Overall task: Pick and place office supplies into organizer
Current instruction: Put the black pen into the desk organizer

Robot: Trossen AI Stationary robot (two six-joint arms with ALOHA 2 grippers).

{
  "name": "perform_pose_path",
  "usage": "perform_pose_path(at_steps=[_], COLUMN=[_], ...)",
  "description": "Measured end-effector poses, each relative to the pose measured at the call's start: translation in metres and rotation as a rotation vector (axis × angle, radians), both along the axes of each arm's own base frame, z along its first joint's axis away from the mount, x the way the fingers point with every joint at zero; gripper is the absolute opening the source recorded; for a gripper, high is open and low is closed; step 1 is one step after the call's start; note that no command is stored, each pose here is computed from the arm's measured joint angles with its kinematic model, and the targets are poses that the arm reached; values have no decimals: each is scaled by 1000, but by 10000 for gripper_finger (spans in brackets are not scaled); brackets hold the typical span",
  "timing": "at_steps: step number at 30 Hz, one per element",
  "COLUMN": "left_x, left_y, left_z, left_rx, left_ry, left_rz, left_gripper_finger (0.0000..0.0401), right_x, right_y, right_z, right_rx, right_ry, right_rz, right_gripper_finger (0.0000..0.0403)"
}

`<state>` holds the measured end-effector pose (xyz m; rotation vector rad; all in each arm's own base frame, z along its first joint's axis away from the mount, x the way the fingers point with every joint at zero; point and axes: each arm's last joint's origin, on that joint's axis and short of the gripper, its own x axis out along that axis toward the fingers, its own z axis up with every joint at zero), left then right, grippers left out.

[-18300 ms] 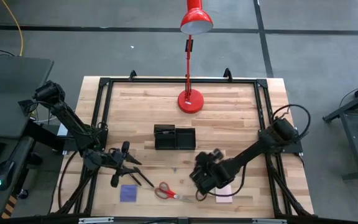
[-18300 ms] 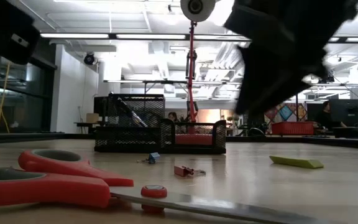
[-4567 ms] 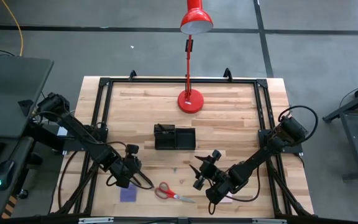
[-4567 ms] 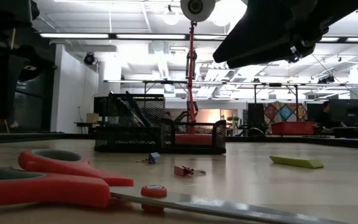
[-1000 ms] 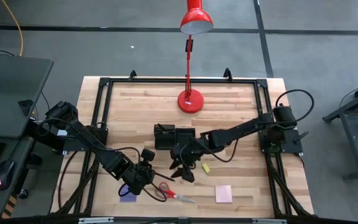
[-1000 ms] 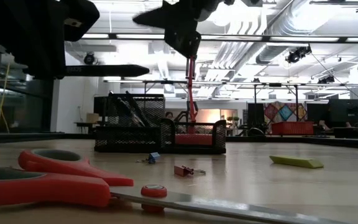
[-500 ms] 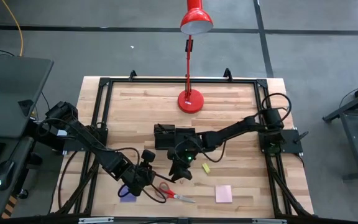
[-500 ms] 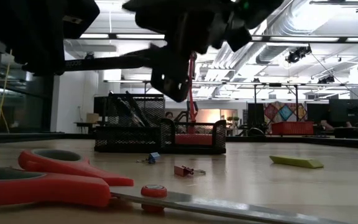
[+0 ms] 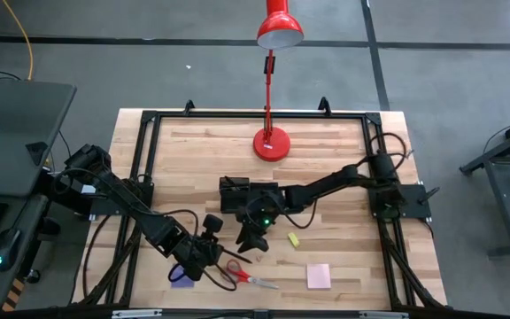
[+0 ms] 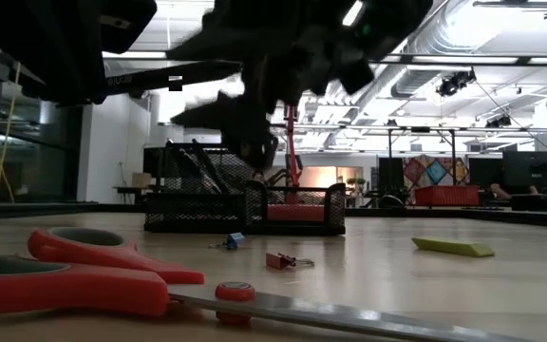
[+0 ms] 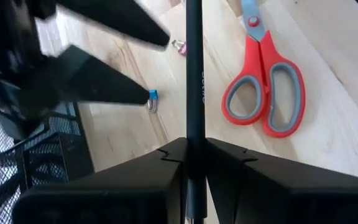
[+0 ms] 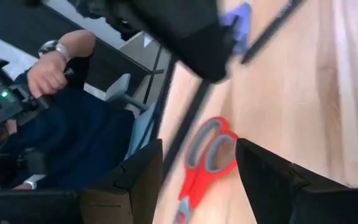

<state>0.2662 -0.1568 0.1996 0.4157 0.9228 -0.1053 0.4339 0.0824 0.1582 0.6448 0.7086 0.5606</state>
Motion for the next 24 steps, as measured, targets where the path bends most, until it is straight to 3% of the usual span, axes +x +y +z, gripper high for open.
perform_pose_path(at_steps=[10,16,24], left_x=[0,0,0], left_y=[0,0,0], left_z=[0,0,0], left_rx=[0,2,4], left_ry=[7,9,6], left_rz=[-3,-10,-8], left_gripper_finger=[36,20,37], right_x=[4,4,3], right_y=[-5,2,9], right_z=[-3,-1,-1], right_rx=[30,30,32], right_ry=[-30,-43,-44], right_rz=[9,9,5], right_gripper_finger=[197,197,197])
